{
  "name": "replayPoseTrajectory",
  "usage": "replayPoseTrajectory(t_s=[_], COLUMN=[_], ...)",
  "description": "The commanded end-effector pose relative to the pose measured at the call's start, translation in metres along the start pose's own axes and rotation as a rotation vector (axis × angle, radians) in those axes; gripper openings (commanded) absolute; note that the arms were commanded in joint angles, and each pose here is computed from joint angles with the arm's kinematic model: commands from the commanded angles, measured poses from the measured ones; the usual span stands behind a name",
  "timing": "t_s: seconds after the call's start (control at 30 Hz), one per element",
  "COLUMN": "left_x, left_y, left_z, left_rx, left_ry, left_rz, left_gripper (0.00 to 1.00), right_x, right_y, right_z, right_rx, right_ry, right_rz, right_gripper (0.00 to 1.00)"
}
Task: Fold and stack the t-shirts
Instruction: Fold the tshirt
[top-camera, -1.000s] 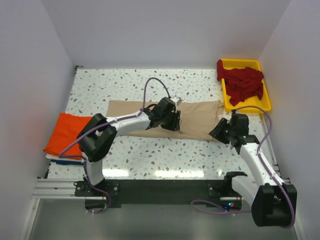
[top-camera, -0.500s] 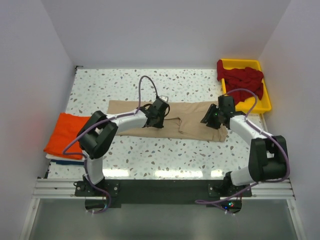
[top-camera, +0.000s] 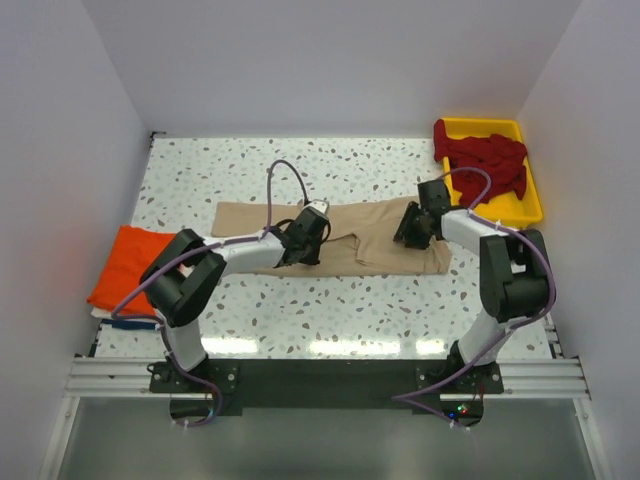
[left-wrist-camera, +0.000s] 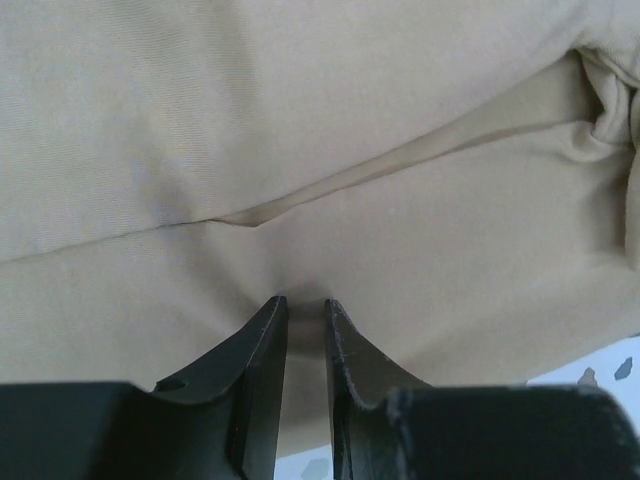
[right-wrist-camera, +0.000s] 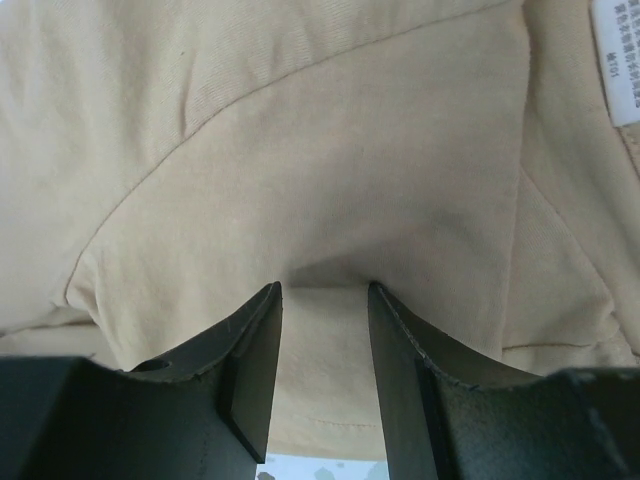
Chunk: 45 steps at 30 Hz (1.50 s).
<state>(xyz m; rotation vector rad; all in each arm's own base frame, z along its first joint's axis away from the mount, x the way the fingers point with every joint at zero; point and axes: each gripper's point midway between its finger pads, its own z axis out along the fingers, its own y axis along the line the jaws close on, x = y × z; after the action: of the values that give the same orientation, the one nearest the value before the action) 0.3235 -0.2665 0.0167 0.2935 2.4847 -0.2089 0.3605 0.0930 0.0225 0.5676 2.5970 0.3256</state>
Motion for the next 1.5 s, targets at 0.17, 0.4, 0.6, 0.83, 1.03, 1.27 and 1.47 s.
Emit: replayPoseTrajectory(t_s=[0.17, 0.4, 0.6, 0.83, 1.03, 1.27, 1.47], left_x=[0.051, 0.065, 0.045, -0.033, -0.068, 0.012, 0.054], left_y=[-0.011, -0.056, -0.105, -0.163, -0.113, -0.048, -0.034], left_z=[-0.016, -0.020, -0.017, -0.025, -0.039, -0.059, -0.074], left_rx=[0.019, 0.126, 0.272, 0.465, 0.383, 0.213, 0.164], left_ry=[0.109, 0.122, 0.109, 0.025, -0.050, 0.015, 0.025], left_rz=[0.019, -0.063, -0.182, -0.264, -0.219, -0.160, -0.098], left_gripper=[0.27, 0.27, 0.28, 0.38, 0.43, 0.42, 0.38], right_x=[-0.023, -0.052, -0.080, -0.119, -0.137, -0.163, -0.153], right_y=[0.008, 0.023, 0.059, 0.099, 0.122, 0.153, 0.143], right_z=[0.030, 0.058, 0.090, 0.130, 0.128, 0.073, 0.047], right_rx=[0.086, 0.148, 0.166, 0.108, 0.035, -0.053, -0.029], right_ry=[0.013, 0.045, 0.069, 0.037, -0.020, -0.123, -0.155], right_rz=[-0.097, -0.173, -0.297, -0.402, -0.423, -0.392, -0.362], right_gripper=[0.44, 0.44, 0.45, 0.50, 0.66, 0.77, 0.77])
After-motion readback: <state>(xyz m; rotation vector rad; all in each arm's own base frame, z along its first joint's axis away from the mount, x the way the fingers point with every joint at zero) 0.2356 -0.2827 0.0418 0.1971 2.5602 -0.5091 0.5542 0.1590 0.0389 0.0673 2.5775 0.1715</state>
